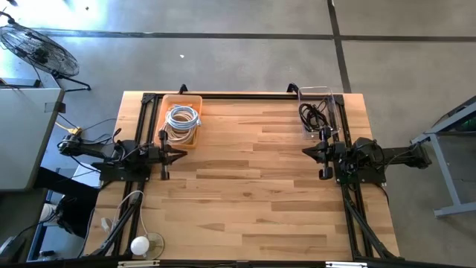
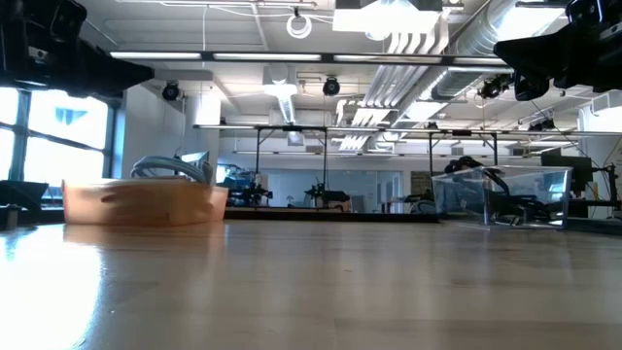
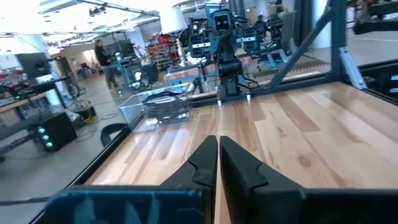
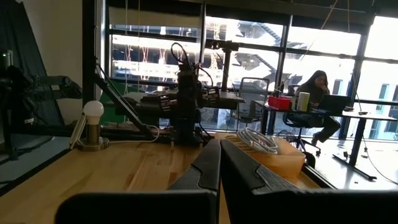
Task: Sort HDMI cables
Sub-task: Return to Home Position
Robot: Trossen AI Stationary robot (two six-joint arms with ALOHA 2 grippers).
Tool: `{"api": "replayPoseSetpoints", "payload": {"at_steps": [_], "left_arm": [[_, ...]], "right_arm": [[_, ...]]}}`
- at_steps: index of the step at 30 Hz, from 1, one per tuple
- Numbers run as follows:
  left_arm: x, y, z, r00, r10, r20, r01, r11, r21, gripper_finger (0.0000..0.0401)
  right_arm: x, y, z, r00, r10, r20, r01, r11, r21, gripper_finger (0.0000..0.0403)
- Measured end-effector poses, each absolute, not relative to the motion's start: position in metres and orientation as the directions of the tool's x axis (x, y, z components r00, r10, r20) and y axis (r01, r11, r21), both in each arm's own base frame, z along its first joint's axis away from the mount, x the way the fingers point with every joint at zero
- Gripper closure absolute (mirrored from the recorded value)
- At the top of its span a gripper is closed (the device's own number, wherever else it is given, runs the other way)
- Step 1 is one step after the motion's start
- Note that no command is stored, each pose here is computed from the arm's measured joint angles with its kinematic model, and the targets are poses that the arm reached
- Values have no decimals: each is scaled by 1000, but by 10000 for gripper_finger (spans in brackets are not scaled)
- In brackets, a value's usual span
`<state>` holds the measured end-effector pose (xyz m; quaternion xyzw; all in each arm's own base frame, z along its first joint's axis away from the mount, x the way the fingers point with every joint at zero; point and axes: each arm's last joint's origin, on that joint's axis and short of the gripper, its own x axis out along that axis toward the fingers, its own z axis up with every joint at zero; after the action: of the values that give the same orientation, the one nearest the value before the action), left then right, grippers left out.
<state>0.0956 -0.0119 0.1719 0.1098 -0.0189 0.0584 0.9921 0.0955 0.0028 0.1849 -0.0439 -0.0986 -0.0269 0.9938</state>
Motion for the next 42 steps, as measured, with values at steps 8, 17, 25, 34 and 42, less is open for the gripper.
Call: {"api": "replayPoseSetpoints", "payload": {"at_steps": [8, 17, 25, 34, 42], "left_arm": [[96, -15, 171, 999, -12, 43, 2, 974, 227, 387], [96, -16, 171, 999, -23, 43, 12, 974, 228, 382], [96, -16, 171, 999, -22, 44, 12, 974, 228, 382], [96, -16, 171, 999, -22, 44, 11, 974, 228, 382], [96, -16, 171, 999, -22, 44, 11, 974, 227, 382]], "right_arm": [[95, 3, 185, 979, -45, 198, 62, 995, -82, 403], [95, 3, 185, 979, -45, 199, 62, 995, -82, 403], [95, 3, 185, 979, -45, 198, 62, 995, -82, 403], [95, 3, 185, 979, -45, 198, 62, 995, -82, 403], [95, 3, 185, 979, -45, 199, 62, 995, -82, 403]]}}
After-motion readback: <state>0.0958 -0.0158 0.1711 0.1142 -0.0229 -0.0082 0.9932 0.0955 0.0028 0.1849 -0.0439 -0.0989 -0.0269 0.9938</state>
